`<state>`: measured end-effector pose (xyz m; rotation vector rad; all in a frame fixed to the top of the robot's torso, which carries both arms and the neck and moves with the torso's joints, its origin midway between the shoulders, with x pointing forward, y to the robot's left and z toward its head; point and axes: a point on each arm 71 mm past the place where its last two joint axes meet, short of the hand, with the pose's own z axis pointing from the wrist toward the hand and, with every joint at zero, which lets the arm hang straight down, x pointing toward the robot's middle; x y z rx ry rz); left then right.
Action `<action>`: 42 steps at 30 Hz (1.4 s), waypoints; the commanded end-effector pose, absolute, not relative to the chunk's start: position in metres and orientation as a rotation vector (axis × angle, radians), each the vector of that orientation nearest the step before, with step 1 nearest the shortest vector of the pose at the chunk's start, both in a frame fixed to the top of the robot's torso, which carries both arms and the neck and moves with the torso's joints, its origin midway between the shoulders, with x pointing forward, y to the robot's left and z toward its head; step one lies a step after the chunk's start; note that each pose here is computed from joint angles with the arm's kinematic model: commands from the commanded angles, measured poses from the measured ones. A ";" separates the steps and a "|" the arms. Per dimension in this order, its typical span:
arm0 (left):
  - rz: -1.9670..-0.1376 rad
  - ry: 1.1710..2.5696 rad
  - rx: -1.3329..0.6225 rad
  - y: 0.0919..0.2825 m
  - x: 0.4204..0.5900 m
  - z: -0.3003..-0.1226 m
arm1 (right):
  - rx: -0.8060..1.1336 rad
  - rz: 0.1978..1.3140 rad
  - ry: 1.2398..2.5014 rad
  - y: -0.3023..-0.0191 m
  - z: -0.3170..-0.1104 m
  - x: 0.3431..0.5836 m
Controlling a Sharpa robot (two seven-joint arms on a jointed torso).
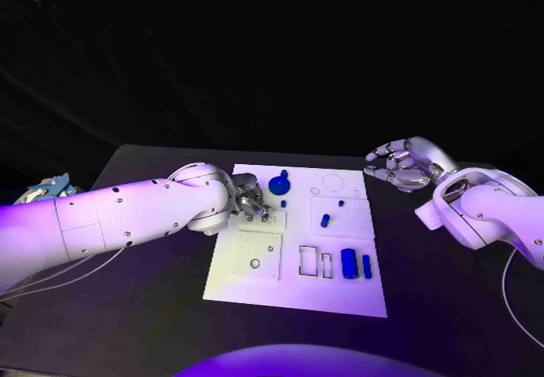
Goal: Assemble the parts on the task board
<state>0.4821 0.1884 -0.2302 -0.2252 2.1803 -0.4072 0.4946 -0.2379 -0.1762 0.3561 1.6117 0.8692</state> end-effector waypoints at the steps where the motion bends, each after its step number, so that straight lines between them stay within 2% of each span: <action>1: -0.382 2.173 -0.177 0.187 0.482 -0.233 | 0.355 0.873 1.608 -0.238 -0.176 0.494; 23: -0.347 2.201 -0.089 0.185 0.477 -0.237 | 0.357 0.874 1.610 -0.238 -0.177 0.494; 42: -0.345 2.243 -0.097 0.186 0.476 -0.239 | 0.358 0.874 1.610 -0.238 -0.177 0.494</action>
